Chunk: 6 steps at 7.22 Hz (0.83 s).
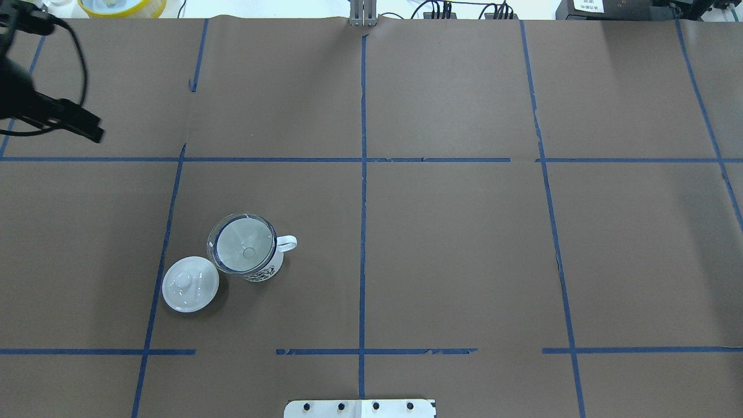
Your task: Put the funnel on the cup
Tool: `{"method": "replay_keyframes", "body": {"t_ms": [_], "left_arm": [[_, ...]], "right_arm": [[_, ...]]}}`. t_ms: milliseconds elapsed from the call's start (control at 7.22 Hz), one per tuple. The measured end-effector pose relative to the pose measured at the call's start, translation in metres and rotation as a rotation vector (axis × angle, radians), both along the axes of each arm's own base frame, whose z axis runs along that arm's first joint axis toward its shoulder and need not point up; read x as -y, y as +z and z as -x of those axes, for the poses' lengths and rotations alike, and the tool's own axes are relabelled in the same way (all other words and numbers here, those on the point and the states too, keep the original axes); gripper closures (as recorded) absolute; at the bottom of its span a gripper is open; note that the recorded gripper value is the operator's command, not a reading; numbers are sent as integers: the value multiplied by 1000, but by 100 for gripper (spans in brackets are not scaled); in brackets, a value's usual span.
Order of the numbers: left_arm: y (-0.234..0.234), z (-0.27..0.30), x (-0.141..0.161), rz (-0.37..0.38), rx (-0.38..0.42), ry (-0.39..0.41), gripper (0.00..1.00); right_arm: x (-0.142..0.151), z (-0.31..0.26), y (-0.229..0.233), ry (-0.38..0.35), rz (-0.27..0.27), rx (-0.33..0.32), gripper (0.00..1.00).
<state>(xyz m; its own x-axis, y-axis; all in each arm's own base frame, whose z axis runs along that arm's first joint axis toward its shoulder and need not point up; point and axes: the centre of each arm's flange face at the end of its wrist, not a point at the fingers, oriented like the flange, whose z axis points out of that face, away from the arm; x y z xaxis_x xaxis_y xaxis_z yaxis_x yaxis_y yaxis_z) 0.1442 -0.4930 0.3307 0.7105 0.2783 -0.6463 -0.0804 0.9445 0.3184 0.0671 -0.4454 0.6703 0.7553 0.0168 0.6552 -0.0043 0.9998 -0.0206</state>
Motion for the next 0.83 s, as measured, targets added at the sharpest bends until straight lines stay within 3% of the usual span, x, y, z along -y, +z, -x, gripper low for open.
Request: {"method": "replay_keyframes", "body": {"t_ms": [138,415,831], "left_arm": [[52,61,7,-23,58,27,0],[164,175,-1,16,117,50,0],[261,223,-47,142,90,47,0]], "right_arm": [[0,0,0,0,0,0,0],[0,0,0,0,0,0,0],[0,0,0,0,0,0,0]]}}
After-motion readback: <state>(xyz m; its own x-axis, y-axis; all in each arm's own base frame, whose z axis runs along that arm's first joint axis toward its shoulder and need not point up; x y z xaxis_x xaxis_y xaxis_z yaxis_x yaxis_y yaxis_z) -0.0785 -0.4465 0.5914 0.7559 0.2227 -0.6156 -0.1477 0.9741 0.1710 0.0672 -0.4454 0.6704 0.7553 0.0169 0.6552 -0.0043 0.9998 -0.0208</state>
